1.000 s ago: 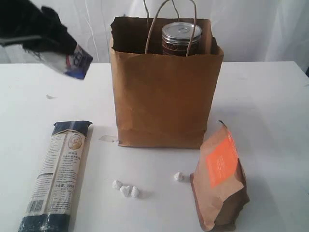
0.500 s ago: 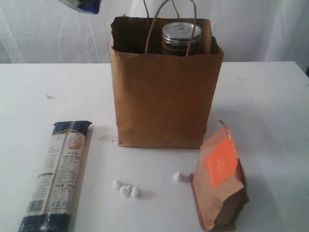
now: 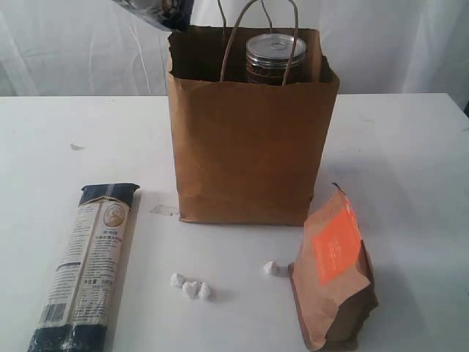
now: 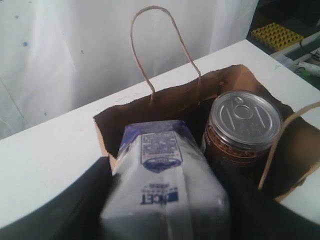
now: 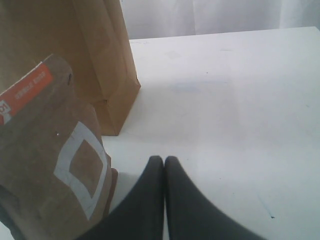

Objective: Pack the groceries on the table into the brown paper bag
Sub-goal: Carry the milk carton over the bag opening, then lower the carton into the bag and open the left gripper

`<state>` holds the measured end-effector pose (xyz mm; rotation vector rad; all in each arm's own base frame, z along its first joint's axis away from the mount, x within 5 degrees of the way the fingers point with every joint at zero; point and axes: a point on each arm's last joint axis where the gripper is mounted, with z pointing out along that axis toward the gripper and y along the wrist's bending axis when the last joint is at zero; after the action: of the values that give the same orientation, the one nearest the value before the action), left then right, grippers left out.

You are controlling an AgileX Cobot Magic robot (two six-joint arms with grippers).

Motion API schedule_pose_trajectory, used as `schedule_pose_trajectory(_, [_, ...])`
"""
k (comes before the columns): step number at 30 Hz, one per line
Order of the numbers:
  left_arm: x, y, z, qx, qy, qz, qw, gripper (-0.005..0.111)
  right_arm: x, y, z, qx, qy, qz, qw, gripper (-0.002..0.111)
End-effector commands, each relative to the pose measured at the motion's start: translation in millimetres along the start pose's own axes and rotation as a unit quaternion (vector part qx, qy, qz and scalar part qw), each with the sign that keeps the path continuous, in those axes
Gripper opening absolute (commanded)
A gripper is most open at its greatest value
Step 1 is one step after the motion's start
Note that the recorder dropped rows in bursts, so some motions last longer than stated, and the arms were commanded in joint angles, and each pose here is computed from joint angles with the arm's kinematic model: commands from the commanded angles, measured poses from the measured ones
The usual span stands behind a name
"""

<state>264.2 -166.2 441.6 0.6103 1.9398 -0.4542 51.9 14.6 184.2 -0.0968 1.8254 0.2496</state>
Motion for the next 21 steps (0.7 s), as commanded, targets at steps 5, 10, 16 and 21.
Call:
schedule_pose_trajectory(5, [-1, -1.2, 23, 0.015, -0.017, -0.006, 1.0, 0.0, 1, -1, 0, 0.004, -0.001, 0.0, 1.0, 0.0])
schedule_pose_trajectory(10, [3, 0.6, 37, 0.013, -0.008, -0.009, 1.0, 0.0, 1, -1, 0, 0.004, -0.001, 0.0, 1.0, 0.0])
schedule_pose_trajectory(16, [10, 3.0, 55, 0.012, 0.003, -0.011, 1.0, 0.0, 1, -1, 0, 0.004, -0.001, 0.001, 1.0, 0.0])
schedule_pose_trajectory(21, [9, 3.9, 63, 0.013, -0.015, -0.025, 0.999, 0.0, 1, -1, 0, 0.004, -0.001, 0.001, 1.0, 0.0])
